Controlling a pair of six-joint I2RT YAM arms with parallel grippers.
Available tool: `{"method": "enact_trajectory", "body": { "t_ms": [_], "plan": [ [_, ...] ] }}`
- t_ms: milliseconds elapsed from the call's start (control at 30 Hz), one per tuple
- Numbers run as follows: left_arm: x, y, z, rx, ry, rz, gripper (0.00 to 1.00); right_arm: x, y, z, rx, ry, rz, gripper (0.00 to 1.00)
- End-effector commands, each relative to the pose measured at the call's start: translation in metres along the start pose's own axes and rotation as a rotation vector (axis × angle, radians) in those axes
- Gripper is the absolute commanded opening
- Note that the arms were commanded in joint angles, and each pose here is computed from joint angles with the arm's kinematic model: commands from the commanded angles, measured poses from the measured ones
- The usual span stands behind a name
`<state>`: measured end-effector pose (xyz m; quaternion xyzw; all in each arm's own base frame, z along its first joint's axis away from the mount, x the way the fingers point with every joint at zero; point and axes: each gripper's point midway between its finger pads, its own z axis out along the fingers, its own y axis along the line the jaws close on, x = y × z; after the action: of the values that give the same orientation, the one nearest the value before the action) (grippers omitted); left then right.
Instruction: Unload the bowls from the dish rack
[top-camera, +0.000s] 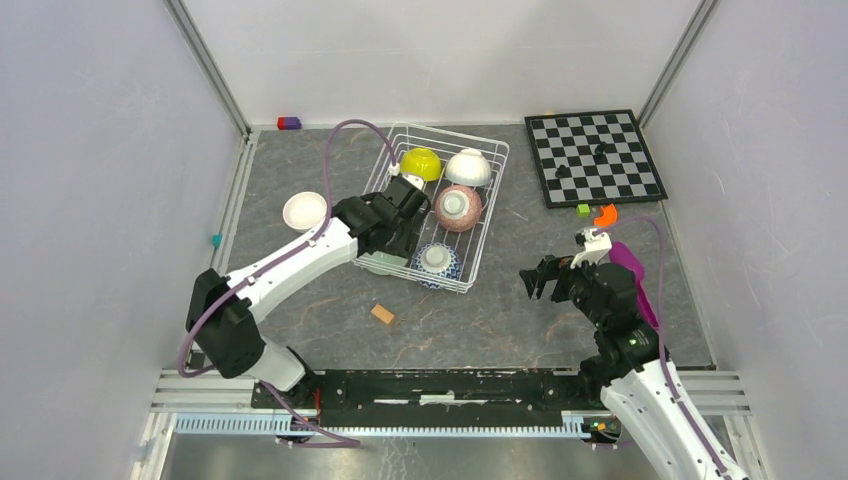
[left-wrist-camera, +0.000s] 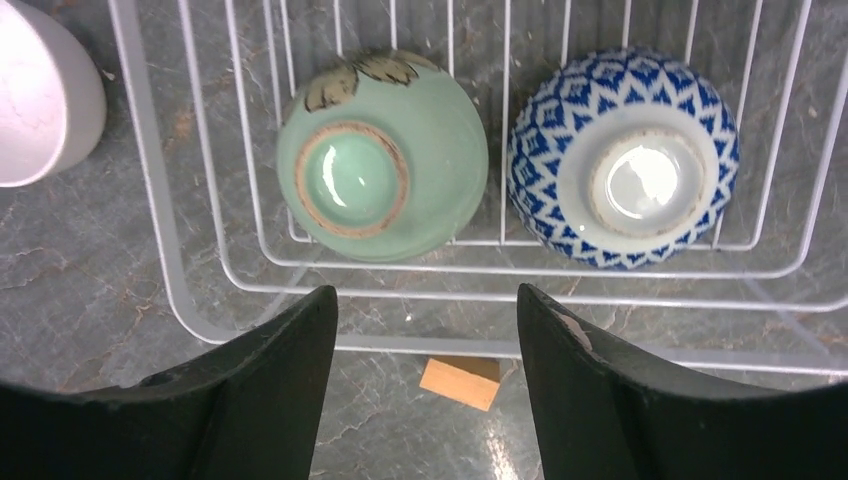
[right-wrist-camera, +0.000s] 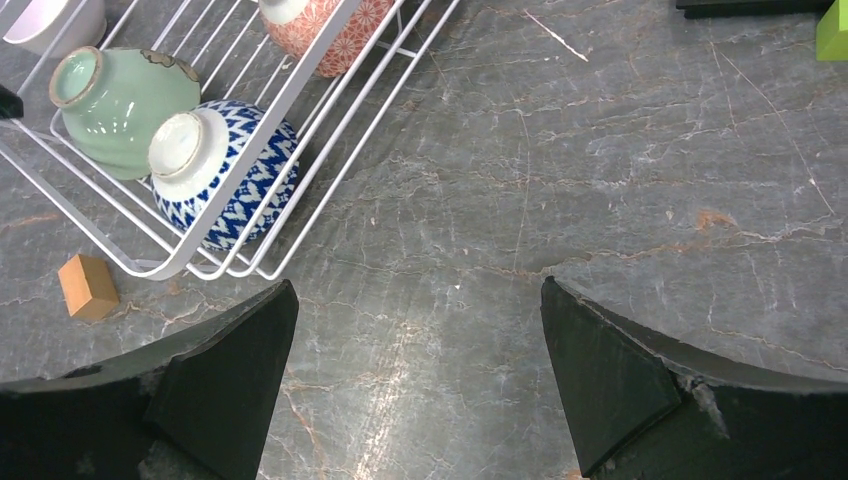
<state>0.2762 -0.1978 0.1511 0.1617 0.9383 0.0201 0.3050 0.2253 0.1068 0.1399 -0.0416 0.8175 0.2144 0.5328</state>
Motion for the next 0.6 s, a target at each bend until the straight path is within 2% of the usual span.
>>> {"method": "enact_trajectory", "body": {
  "t_ms": [0, 267, 567],
  "plan": [
    [-0.028, 0.013, 0.002, -0.034, -0.057, -0.087, 0.74, -0.002, -0.003, 0.0, 0.014, -0.014, -0.018, 0.98],
    [-0.016, 0.023, 0.04, -0.115, 0.025, -0.089, 0.88, 0.0, -0.005, 0.0, 0.022, -0.013, -0.025, 0.98],
    [-0.007, 0.025, 0.073, -0.078, 0.085, -0.149, 0.88, 0.001, -0.007, 0.0, 0.028, -0.009, -0.025, 0.98]
  ]
}}
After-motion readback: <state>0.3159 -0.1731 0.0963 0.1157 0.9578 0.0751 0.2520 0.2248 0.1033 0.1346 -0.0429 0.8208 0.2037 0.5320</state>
